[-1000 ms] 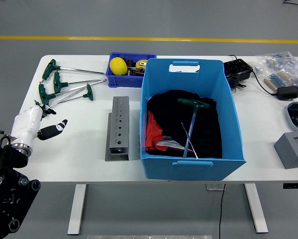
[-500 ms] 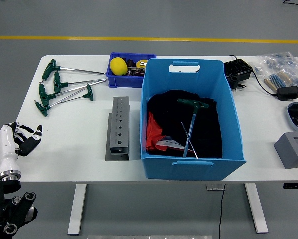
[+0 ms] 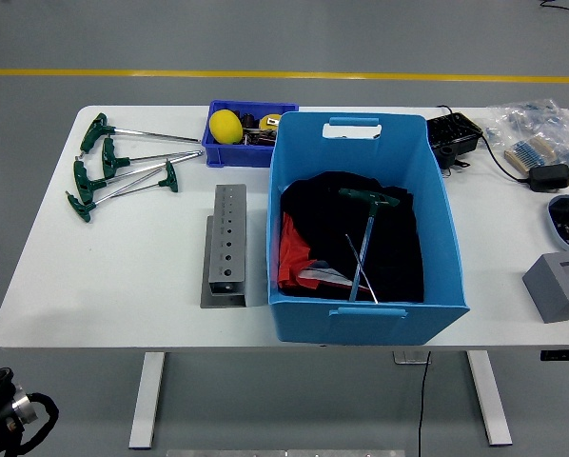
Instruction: Lift tool from toolbox,place it in box,lift tool from toolbox,place it in box
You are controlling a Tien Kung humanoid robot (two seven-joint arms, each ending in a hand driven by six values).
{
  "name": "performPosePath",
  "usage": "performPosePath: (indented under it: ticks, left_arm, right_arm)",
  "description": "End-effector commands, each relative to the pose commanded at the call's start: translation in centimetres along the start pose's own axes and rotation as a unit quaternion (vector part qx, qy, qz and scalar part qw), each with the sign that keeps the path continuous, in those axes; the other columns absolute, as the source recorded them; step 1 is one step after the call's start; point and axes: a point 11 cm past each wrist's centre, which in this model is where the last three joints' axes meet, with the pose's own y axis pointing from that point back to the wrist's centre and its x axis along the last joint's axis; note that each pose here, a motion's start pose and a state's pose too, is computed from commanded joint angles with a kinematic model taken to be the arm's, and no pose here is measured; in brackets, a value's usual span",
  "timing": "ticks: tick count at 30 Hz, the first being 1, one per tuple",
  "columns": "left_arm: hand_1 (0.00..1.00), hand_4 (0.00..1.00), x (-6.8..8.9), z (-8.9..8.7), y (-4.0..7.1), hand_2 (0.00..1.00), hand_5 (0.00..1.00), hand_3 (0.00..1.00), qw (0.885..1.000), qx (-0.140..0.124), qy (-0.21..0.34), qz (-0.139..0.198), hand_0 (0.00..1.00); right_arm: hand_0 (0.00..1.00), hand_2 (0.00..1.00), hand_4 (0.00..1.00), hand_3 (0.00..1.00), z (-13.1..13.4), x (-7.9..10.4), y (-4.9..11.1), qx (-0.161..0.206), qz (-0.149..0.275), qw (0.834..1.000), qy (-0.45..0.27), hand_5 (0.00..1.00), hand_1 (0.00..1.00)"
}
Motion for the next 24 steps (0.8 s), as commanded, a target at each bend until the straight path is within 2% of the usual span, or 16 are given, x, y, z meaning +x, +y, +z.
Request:
performPosePath:
  ticks: [5,10,12,16,18,21,24]
  left_arm:
    - [0.002,0.752,-2.2,1.5,0.5,0.002,0.377,0.077,0.993,0.016,0.12,-0.014,0.025]
    - [0.002,0.748,-4.8,3.7,1.4,0.002,0.365,0.075,0.97,0.043,0.237,-0.029,0.026]
    - [0.002,0.748,-5.7,4.4,1.7,0.002,0.365,0.075,0.963,0.051,0.263,-0.041,0.026]
    - [0.002,0.747,-8.3,5.7,2.6,0.002,0.369,0.073,0.942,0.081,0.313,-0.089,0.025]
    - [0.002,0.747,-9.9,6.2,3.2,0.002,0.369,0.073,0.927,0.101,0.339,-0.127,0.025]
    - [0.002,0.754,-12.5,7.0,4.4,0.002,0.383,0.07,0.9,0.123,0.365,-0.204,0.021]
    - [0.002,0.754,-14.3,7.7,5.6,0.002,0.383,0.07,0.872,0.143,0.387,-0.265,0.021]
  right_arm:
    - [0.689,0.722,0.829,0.588,0.0,0.0,0.0,0.0,0.0,1.0,0.0,0.758,0.647]
    - [0.689,0.722,0.83,0.588,-0.1,0.0,0.0,0.002,-0.001,1.0,-0.001,0.759,0.647]
    - [0.689,0.722,0.83,0.588,-0.2,0.0,0.0,0.003,-0.001,1.0,-0.001,0.759,0.647]
    - [0.689,0.722,0.83,0.588,-0.3,-0.1,0.0,0.004,-0.001,1.0,-0.004,0.76,0.647]
    - [0.689,0.722,0.83,0.588,-0.4,-0.1,0.0,0.006,-0.001,1.0,-0.006,0.76,0.647]
    - [0.689,0.722,0.83,0.588,-0.6,-0.2,0.0,0.008,-0.002,1.0,-0.004,0.76,0.647]
    - [0.689,0.722,0.83,0.588,-0.6,-0.2,0.0,0.009,-0.002,1.0,0.0,0.76,0.647]
